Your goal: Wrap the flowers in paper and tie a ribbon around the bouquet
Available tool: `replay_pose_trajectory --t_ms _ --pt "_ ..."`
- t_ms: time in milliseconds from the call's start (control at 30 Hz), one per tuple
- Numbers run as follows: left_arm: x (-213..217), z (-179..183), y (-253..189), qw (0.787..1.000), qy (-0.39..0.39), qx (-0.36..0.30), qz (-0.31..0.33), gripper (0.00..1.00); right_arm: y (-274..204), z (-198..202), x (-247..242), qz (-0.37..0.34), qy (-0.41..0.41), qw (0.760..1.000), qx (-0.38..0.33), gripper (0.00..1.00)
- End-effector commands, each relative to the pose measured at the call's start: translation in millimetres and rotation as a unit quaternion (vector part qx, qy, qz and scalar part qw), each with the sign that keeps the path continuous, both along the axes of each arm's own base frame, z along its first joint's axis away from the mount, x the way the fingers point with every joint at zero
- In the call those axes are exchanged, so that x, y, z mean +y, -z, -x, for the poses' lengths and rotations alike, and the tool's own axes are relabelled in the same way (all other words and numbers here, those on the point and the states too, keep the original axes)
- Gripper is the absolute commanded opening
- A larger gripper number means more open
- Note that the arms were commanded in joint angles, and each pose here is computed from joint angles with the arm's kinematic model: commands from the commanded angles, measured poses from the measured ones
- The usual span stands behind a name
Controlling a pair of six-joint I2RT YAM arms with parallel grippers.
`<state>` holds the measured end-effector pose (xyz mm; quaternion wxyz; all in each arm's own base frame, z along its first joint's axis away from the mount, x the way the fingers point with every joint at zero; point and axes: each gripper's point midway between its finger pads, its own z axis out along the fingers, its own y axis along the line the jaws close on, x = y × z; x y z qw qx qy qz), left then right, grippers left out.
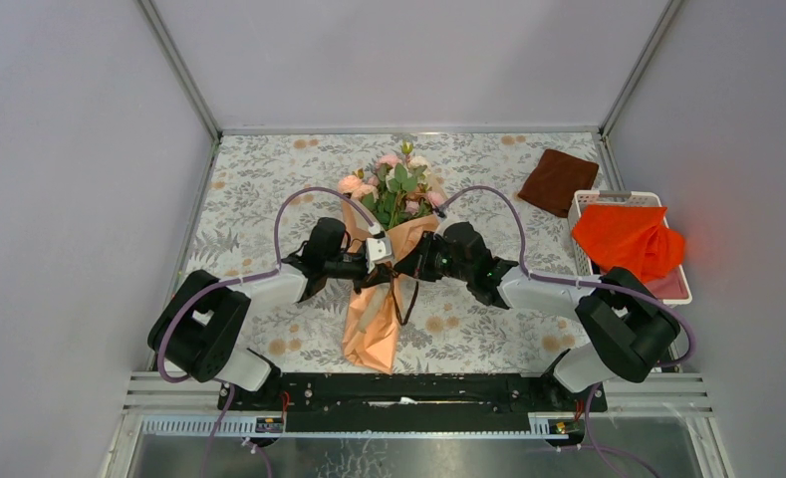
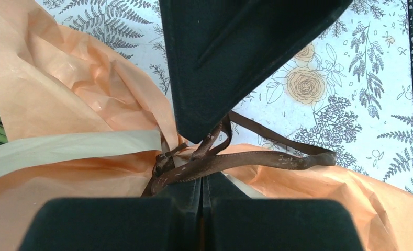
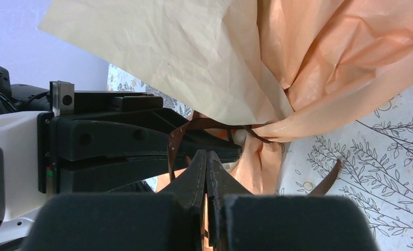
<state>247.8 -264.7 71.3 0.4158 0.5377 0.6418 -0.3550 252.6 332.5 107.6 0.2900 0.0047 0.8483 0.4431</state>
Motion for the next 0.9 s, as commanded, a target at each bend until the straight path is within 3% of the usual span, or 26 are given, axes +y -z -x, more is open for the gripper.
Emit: replay_pose_trajectory --t_ms 0,500,533,600,700,767,867 --pt "-6 -13 -15 0.999 -0.003 -0.029 0.013 0.0 -24 -2 5 -0.021 -0.006 0.999 -0.037 0.0" --pt "-5 -8 -31 0.999 0.016 -0.046 0.011 0.0 -47 -10 4 0.001 -0.017 0.996 -0.084 0.0" --pt "-4 -9 -31 0.999 0.014 -0.044 0.01 0.04 -48 -10 3 0.002 -0.017 0.996 -0.085 0.0" --pt "-5 -9 -31 0.999 0.013 -0.04 0.009 0.29 -47 -10 3 0.005 -0.017 0.996 -0.086 0.0" --pt "-4 -6 -32 0.999 0.016 -0.039 0.008 0.5 -47 -10 3 0.005 -0.018 0.996 -0.086 0.0" --pt "1 -8 -35 0.999 0.009 -0.044 -0.012 0.58 -48 -12 4 0.005 -0.019 0.996 -0.088 0.0" --pt "22 -10 -27 0.995 -0.007 -0.04 -0.092 0.6 -51 -14 8 0.009 -0.024 0.995 -0.093 0.0"
